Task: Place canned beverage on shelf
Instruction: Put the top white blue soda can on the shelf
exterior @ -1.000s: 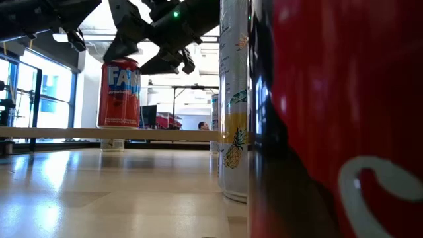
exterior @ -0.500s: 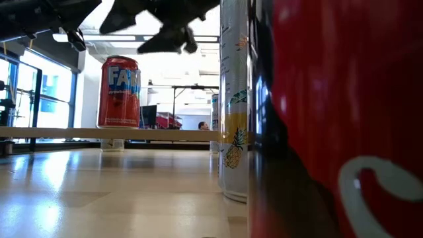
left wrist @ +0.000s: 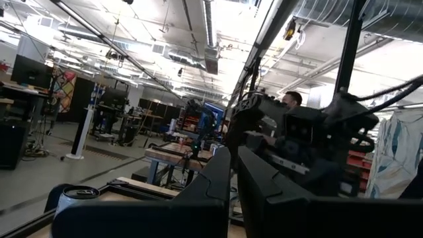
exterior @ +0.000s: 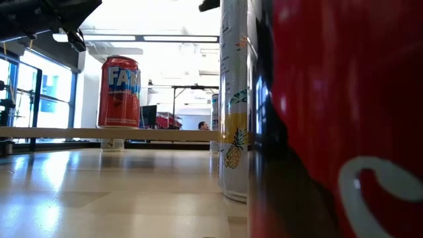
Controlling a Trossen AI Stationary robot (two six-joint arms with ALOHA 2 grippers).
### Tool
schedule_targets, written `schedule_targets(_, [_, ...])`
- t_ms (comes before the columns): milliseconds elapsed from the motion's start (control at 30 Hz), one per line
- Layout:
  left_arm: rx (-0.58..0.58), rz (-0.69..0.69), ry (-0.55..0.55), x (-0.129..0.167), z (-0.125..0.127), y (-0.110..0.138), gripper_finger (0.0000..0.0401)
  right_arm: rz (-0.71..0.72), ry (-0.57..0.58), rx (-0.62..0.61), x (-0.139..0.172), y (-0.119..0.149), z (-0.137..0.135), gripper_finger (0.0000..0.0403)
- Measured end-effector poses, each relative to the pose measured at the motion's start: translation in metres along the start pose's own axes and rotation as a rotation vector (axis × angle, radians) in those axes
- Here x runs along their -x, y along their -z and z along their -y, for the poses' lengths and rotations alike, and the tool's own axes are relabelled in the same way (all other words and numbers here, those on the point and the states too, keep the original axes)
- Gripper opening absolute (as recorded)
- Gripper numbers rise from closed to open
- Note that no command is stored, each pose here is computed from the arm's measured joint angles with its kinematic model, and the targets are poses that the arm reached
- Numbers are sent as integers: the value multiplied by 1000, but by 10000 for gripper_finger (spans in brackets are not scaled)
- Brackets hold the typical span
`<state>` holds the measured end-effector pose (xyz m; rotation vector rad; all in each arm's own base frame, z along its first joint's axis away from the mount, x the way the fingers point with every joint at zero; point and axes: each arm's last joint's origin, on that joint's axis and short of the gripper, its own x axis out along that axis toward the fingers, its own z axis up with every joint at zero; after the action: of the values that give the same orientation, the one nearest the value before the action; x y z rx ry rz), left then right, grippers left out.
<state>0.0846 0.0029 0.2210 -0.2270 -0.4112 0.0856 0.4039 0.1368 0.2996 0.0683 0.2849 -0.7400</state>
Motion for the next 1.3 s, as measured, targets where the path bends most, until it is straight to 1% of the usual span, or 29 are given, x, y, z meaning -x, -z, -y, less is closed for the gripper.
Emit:
schedule_targets(100, [0, 0, 0, 0, 0, 0, 7, -3, 59, -11, 15, 2, 7, 357])
schedule_targets(200, [0, 0, 0, 0, 0, 0, 7, -23, 120, -31, 26, 3, 21, 357])
schedule_targets(267, [0, 0, 0, 0, 0, 0, 7, -56, 159, -59, 30, 5, 33, 357])
schedule_targets(333, [0, 0, 0, 0, 0, 0, 7, -115, 202, -112, 31, 9, 47, 357])
schedule_targets(500, [0, 0, 0, 0, 0, 0, 7, -329, 368, -303, 34, 21, 77, 357])
schedule_targets(633, [0, 0, 0, 0, 0, 0, 7, -503, 491, -455, 41, 26, 89, 357])
schedule_targets(800, [0, 0, 0, 0, 0, 0, 7, -691, 608, -777, 61, 15, 104, 358])
schedule_targets(867, [0, 0, 0, 0, 0, 0, 7, -754, 625, -836, 68, 9, 110, 358])
schedule_targets(1000, [0, 0, 0, 0, 0, 0, 8, -849, 597, -889, 80, -4, 123, 358])
schedule_targets(1200, [0, 0, 0, 0, 0, 0, 7, -1076, 567, -955, 97, -16, 137, 358])
schedule_targets(1300, [0, 0, 0, 0, 0, 0, 7, -1104, 568, -954, 101, -15, 142, 358])
